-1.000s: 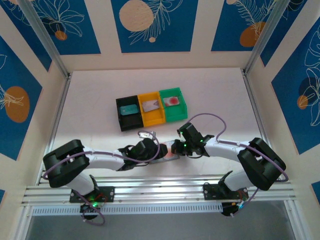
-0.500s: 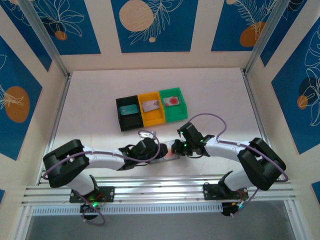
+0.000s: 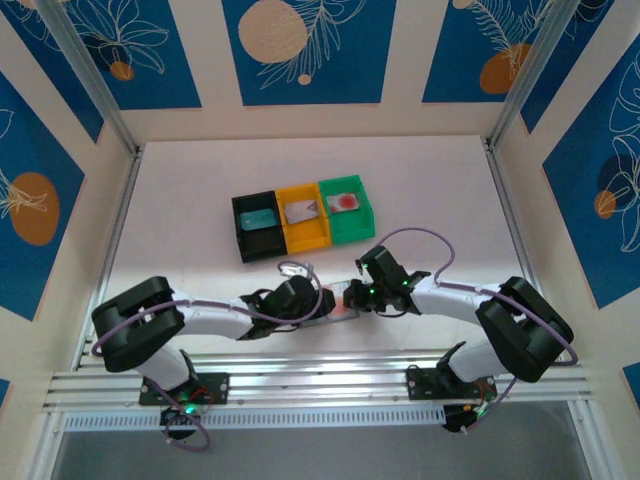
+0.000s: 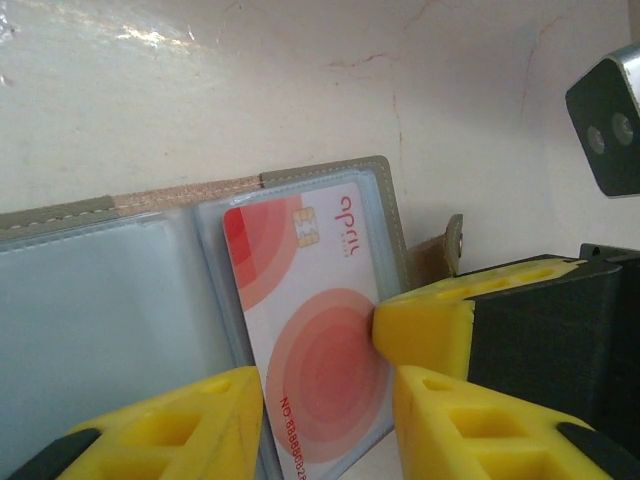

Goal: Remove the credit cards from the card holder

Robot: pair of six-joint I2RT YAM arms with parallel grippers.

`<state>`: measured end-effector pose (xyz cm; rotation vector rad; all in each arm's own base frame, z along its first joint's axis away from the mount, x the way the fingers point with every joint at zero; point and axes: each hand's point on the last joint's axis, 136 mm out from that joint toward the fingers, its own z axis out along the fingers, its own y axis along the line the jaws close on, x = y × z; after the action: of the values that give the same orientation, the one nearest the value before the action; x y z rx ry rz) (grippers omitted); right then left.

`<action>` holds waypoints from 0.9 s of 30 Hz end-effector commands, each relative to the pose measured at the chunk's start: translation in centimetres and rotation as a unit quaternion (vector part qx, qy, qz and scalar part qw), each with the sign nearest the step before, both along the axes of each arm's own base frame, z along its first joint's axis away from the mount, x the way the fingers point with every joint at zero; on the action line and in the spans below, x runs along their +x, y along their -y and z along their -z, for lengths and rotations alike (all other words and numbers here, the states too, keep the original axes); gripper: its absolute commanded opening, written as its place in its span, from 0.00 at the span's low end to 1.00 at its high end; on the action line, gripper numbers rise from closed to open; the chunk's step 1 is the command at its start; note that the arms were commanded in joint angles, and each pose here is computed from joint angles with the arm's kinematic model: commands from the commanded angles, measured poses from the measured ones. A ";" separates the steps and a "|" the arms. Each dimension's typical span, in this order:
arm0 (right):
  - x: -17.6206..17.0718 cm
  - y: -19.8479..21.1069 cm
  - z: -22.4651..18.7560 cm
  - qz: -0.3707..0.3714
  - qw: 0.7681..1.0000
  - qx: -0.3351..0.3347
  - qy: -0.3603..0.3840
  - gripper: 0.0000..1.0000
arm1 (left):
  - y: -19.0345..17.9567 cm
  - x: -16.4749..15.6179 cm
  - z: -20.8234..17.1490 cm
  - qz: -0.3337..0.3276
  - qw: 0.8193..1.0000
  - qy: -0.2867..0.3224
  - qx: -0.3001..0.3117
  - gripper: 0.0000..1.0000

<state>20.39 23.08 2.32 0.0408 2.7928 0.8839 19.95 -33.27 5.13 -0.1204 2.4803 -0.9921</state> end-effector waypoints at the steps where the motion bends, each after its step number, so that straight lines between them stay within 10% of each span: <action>1: -1.0 0.9 0.8 -0.002 1.000 -0.012 -0.018 0.00 | 0.6 0.2 -0.2 0.004 1.000 0.011 0.011 0.39; 27: -1.1 1.0 1.1 -0.001 1.000 -0.010 -0.022 0.00 | 0.3 0.5 0.4 0.006 0.999 0.014 0.043 0.38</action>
<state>20.38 23.10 2.31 0.0425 2.7897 0.9026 20.38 -33.41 4.92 -0.0908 2.4932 -0.9296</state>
